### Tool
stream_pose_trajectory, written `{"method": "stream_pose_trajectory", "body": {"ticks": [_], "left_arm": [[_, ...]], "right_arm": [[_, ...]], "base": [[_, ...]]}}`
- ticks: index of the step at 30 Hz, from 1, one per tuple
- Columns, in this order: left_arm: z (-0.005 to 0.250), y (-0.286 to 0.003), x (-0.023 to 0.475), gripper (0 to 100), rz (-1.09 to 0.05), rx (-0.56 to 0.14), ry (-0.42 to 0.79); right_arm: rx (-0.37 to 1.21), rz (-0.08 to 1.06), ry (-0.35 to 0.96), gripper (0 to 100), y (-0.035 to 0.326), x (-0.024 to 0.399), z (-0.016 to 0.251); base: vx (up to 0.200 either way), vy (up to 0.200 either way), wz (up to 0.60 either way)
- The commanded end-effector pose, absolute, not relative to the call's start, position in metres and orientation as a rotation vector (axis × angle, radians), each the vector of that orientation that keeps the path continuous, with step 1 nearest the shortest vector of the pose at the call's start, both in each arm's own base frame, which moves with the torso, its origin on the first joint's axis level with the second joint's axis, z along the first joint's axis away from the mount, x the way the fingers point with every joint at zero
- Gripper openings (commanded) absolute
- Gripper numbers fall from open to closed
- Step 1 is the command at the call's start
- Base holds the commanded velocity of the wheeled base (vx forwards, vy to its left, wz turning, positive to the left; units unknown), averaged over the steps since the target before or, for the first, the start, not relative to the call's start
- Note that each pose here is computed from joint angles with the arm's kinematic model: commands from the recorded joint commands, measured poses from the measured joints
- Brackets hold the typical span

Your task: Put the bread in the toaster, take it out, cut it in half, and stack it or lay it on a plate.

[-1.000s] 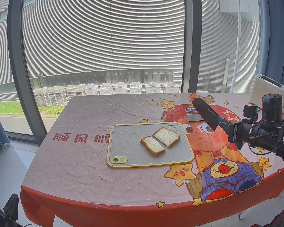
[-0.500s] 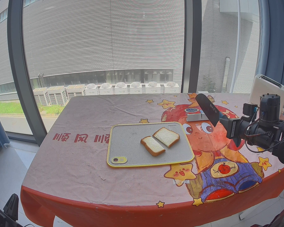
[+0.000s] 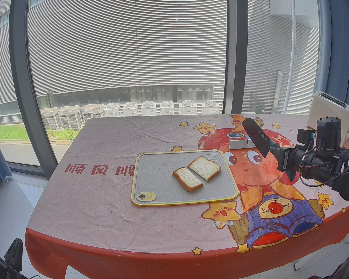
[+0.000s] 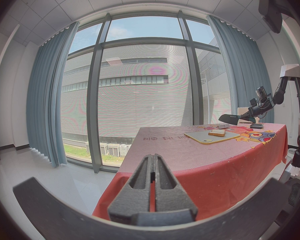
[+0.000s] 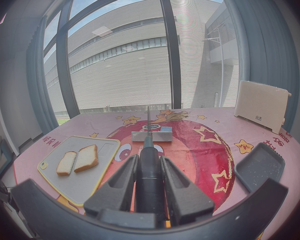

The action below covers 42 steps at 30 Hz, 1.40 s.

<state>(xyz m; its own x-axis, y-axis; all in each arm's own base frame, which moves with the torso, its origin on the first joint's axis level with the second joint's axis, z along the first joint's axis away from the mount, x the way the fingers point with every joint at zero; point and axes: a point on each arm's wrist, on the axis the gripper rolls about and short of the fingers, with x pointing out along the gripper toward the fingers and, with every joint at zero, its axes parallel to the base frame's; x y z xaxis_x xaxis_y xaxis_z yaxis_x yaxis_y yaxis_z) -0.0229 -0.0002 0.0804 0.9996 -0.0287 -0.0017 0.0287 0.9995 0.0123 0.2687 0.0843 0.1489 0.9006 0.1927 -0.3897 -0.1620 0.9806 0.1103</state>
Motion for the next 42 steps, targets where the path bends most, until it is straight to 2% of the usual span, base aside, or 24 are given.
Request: {"method": "stream_pose_trajectory", "body": {"ticks": [1,42], "left_arm": [[0.0752,-0.0002,-0.0228,0,-0.029,0.012,0.003],[0.0752,-0.0002,-0.0228,0,-0.029,0.012,0.003]], "right_arm": [[0.073,0.178,0.431,0,0.0843,0.2730,0.1427],[0.070,0.180,0.425,0,0.0873,0.2755,0.1367]], "base": [[0.000,0.000,0.00],[0.000,0.000,0.00]]}}
